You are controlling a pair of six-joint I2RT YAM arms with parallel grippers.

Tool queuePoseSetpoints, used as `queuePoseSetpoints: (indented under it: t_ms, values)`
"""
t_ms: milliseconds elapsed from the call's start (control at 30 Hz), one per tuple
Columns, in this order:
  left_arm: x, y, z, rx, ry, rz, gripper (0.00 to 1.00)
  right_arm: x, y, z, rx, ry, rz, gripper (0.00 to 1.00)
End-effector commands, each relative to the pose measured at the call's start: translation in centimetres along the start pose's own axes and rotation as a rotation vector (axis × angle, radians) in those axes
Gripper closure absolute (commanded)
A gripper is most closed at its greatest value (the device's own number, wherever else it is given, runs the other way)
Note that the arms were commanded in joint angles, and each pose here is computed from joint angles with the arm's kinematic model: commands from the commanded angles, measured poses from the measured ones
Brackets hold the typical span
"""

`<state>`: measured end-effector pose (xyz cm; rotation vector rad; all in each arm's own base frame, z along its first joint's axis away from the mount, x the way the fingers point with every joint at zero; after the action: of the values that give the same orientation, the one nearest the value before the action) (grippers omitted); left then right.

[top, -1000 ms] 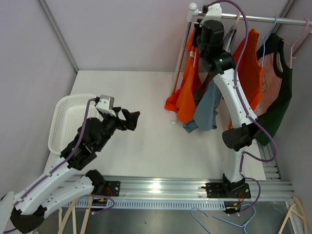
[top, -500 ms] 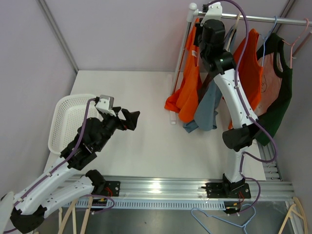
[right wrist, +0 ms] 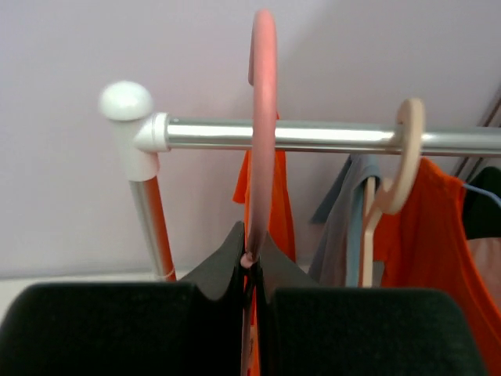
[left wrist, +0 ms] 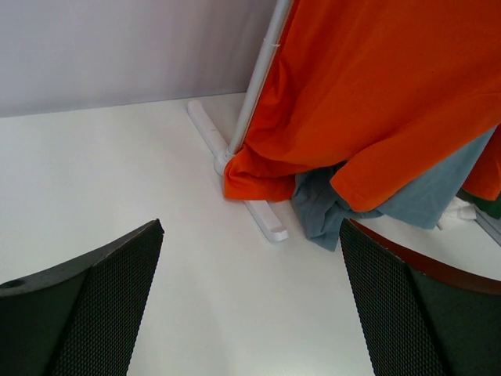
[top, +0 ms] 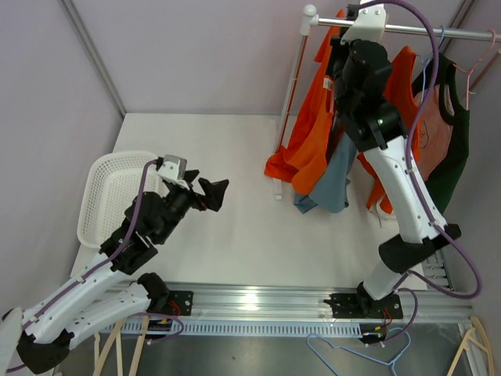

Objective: Remove the t-shirt from the hanger

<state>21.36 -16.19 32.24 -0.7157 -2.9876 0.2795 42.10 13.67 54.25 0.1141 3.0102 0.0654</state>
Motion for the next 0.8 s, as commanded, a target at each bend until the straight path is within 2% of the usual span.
queuePoseSetpoints:
  t_ms: [0,33,67,167,200,300,333,400,533,767]
  values:
    - [0.1,-1.5,-1.4,-0.031,-0.085,0.079,0.01,4.1,-1.2,-2.6,-0.044,-0.088,0.113,1.00]
    - [0.2,-1.9,-1.7,-0.031,-0.095,0.092,0.01,5.4,0.0,-3.2,-0.079,-0.116,0.112,1.00]
    - [0.2,-2.1,-1.6,-0.052,-0.092,0.095,0.01,6.8,-1.5,-3.3,-0.102,-0.111,0.212,1.00]
    - [0.4,-3.6,-2.2,-0.103,-0.134,0.135,0.01,8.6,-0.7,-1.9,-0.154,-0.052,0.265,1.00]
    - [0.5,-4.1,-2.3,-0.118,-0.151,0.148,0.00,9.3,-1.2,-1.4,-0.220,-0.040,0.345,1.00]
    - [1.2,-6.1,-2.1,-0.191,-0.218,0.213,0.00,10.7,-0.2,-0.5,-0.261,-0.016,0.431,1.00]
    - [1.4,-7.0,-0.9,-0.213,-0.213,0.252,0.00,11.0,0.2,-0.6,-0.260,-0.007,0.417,1.00]
    - [1.9,-7.9,-1.6,-0.228,-0.275,0.290,0.00,11.3,1.4,-0.3,-0.277,0.009,0.387,1.00]
    - [3.3,-10.4,0.0,-0.272,-0.330,0.430,0.01,11.6,2.5,-0.2,-0.301,0.029,0.319,1.00]
    - [3.1,-12.4,1.3,-0.335,-0.364,0.487,0.01,12.3,3.7,0.2,-0.336,0.060,0.250,1.00]
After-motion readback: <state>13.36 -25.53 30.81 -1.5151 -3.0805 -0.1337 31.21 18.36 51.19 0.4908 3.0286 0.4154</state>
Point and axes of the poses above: each gripper's point midway between its finger pads, its own x axis back along the fingers, its own y axis along the line the jaws close on, z = x × y, the point moved 3 cm from there along x, back along the fingers, and after that the axes turned 2 degrees about -x, right-handed, at the moved point
